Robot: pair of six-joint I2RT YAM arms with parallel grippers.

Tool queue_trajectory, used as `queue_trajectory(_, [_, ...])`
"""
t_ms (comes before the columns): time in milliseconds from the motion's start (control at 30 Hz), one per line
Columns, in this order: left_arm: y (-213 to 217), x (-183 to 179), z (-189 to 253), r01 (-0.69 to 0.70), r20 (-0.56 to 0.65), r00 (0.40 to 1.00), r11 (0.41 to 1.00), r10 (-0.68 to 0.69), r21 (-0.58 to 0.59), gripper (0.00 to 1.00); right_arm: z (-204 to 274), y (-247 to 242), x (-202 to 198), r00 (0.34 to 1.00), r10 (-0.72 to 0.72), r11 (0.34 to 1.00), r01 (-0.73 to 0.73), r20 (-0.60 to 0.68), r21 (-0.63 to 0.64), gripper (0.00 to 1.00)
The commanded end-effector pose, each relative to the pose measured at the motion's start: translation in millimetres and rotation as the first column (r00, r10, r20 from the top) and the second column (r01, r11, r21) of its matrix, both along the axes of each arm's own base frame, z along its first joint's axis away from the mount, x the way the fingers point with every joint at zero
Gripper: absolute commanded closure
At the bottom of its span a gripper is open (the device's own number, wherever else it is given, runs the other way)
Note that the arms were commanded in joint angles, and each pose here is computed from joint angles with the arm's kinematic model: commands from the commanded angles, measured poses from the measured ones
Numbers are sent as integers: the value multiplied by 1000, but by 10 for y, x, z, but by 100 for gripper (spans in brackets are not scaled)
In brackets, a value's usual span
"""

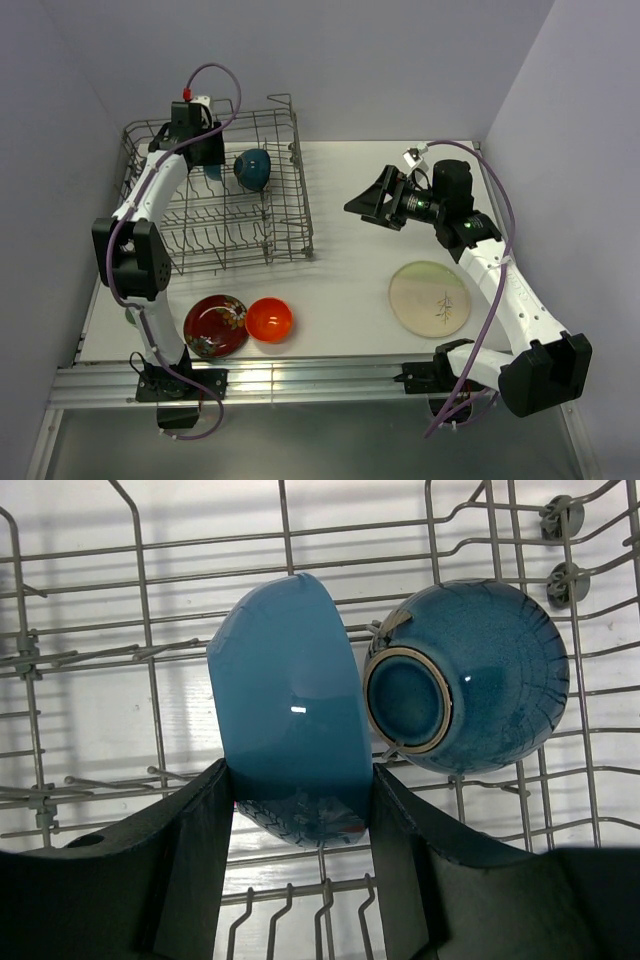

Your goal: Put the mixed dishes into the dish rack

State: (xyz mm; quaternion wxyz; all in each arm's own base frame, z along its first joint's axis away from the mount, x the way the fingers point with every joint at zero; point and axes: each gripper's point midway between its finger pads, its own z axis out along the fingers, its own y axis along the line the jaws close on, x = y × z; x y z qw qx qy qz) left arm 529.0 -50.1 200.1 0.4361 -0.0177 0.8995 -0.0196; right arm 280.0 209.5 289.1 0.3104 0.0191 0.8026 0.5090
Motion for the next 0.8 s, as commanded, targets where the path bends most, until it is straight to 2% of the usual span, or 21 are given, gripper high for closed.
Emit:
queue_trajectory(0, [-37,88,98,25,21,999,1000,-25,5,100,65,-40,42,999,-18,1000,19,48,-16,4])
queue_trajectory(67, [-47,89,34,21,4,1000,1000,-21,-2,99,56,-50,30,999,-24,999,25,46,-28,4])
queue_trajectory(167, [-30,96,-28,5,-15,1000,1000,-5,-1,82,41,-30,-2,999,-23,998,26,49,-51,4])
queue_trajectory(200, [-24,100,-48,-6,-20,1000,1000,6,-5,61,14,-8,-8,999,-26,997,29,46,-66,4])
queue_trajectory(267, [7,98,-56,-28,-21,999,1000,28,1,40,-38,3,-38,999,-24,995,28,43,-97,4])
queue_trajectory(300, [13,90,-26,-36,-15,999,999,36,-3,15,-64,18,-51,999,-23,994,28,41,-109,4])
queue_trajectory(333, [24,76,-41,-44,-19,999,999,44,-2,6,-107,46,-92,999,-22,991,26,34,-130,4])
queue_trajectory(400, [69,56,4,-71,-13,997,997,71,1,1,-174,79,-134,999,-16,987,21,35,-162,5])
queue_trajectory(667, [155,-89,111,-142,-21,990,990,142,-7,1,-687,457,-540,997,67,969,-72,-29,-236,5])
queue_trajectory(767, [215,-227,372,-193,18,981,981,193,-27,1,-880,549,-674,995,87,967,-96,-51,-237,5])
